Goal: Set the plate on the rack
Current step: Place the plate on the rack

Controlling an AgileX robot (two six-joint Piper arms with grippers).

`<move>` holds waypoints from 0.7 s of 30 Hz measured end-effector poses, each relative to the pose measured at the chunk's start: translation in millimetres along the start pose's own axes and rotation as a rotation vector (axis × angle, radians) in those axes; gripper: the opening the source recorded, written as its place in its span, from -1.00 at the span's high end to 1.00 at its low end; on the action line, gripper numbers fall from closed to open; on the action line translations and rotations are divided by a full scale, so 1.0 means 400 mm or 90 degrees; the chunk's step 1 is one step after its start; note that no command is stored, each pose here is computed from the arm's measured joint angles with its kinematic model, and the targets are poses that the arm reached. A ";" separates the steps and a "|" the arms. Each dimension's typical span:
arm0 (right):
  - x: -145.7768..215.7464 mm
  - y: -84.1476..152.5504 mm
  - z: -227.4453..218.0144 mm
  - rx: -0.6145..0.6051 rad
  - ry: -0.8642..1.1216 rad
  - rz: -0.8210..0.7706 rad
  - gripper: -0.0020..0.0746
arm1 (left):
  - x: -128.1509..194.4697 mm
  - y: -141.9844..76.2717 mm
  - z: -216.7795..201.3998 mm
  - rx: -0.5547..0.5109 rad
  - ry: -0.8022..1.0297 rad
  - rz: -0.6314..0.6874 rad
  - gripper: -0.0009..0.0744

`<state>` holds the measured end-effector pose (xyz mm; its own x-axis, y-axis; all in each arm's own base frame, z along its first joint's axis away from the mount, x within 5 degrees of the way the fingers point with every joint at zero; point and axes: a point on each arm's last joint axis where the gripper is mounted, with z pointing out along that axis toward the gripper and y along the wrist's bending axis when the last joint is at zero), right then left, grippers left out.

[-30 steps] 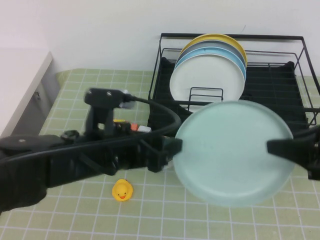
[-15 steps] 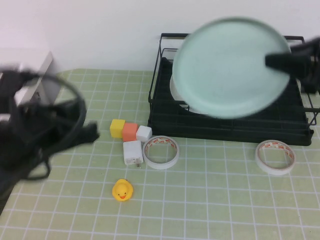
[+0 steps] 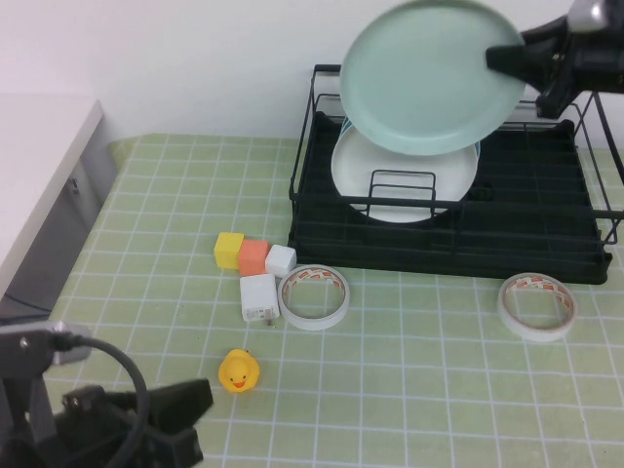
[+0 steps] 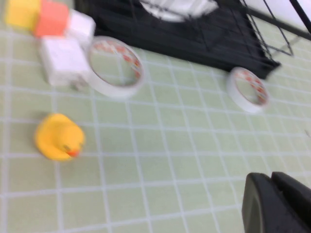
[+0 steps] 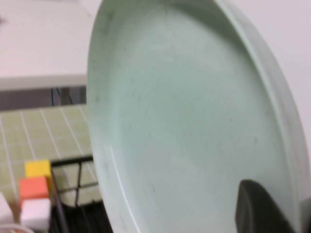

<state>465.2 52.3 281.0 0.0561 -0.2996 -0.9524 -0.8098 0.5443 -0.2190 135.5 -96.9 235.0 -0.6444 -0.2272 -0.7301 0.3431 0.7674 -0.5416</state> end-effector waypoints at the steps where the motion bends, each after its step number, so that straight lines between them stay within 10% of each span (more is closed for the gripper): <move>1: 0.019 -0.007 0.012 -0.002 0.003 -0.002 0.69 | 0.004 -0.003 -0.001 0.010 0.006 -0.002 0.98; 21: 0.174 -0.036 0.081 0.015 0.014 -0.056 0.69 | 0.012 -0.007 -0.001 0.028 0.019 -0.013 0.98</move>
<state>499.6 49.1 210.9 0.1131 -0.3636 -0.9247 -0.7886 0.5333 -0.3062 131.3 -99.9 233.0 -0.6715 -0.2248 -0.7061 0.3581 0.7359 -0.5747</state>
